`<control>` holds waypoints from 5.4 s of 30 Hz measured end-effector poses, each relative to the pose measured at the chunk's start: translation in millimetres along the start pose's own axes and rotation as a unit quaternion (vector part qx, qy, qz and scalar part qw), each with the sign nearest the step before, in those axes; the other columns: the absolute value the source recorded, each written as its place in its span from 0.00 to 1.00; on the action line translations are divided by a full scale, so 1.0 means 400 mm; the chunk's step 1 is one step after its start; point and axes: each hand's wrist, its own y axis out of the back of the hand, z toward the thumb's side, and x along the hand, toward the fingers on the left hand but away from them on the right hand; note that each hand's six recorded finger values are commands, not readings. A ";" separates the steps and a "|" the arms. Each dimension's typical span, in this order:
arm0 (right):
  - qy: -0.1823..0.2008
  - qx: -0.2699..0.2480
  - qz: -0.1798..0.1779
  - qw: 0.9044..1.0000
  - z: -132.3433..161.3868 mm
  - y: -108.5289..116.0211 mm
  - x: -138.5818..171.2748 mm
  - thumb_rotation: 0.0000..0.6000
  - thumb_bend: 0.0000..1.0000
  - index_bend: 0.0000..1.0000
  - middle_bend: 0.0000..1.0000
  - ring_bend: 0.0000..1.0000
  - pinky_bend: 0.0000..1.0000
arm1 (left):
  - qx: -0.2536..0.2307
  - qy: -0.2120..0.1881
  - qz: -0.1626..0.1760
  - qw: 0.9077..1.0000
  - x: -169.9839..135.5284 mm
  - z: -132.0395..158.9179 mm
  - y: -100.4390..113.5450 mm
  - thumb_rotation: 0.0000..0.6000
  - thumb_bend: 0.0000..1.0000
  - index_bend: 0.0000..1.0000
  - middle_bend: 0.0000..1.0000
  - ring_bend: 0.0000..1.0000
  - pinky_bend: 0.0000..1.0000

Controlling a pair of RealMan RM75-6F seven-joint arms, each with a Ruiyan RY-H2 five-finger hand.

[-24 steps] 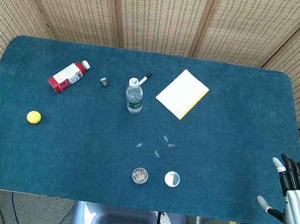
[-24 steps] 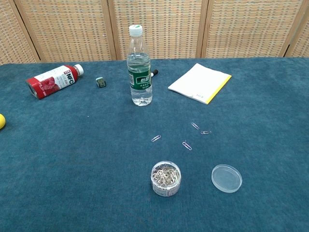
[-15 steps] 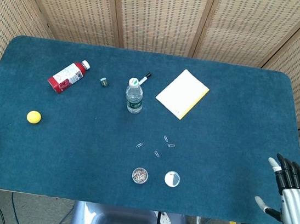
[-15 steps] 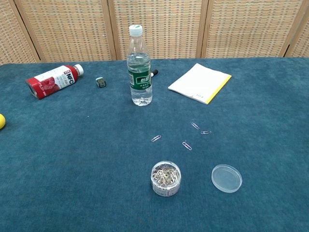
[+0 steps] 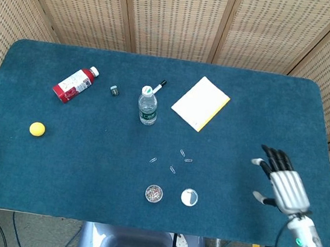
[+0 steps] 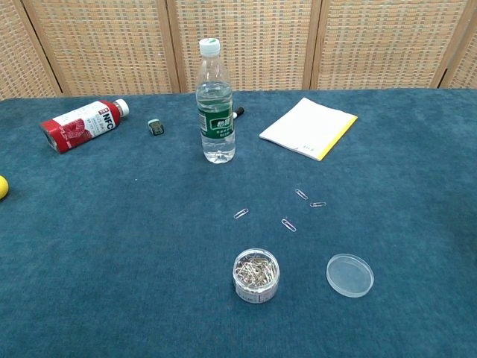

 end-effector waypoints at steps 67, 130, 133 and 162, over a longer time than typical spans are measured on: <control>0.014 0.089 0.148 0.985 0.356 -0.367 -0.409 1.00 0.36 0.49 0.00 0.00 0.00 | 0.002 0.027 -0.033 0.999 0.031 -0.029 -0.031 1.00 0.00 0.00 0.00 0.00 0.00; 0.270 0.115 0.057 0.954 0.588 -0.213 -0.174 1.00 0.42 0.66 0.05 0.00 0.00 | 0.009 0.020 -0.044 0.999 0.023 -0.015 -0.044 1.00 0.00 0.00 0.00 0.00 0.00; 0.280 0.118 0.061 0.951 0.618 -0.226 -0.170 1.00 0.43 0.66 0.05 0.00 0.00 | 0.011 0.021 -0.047 0.999 0.024 -0.015 -0.049 1.00 0.00 0.00 0.00 0.00 0.00; 0.261 0.155 0.086 0.949 0.639 -0.300 -0.196 1.00 0.37 0.43 0.05 0.00 0.00 | 0.014 0.021 -0.053 0.998 0.028 -0.014 -0.057 1.00 0.00 0.00 0.00 0.00 0.00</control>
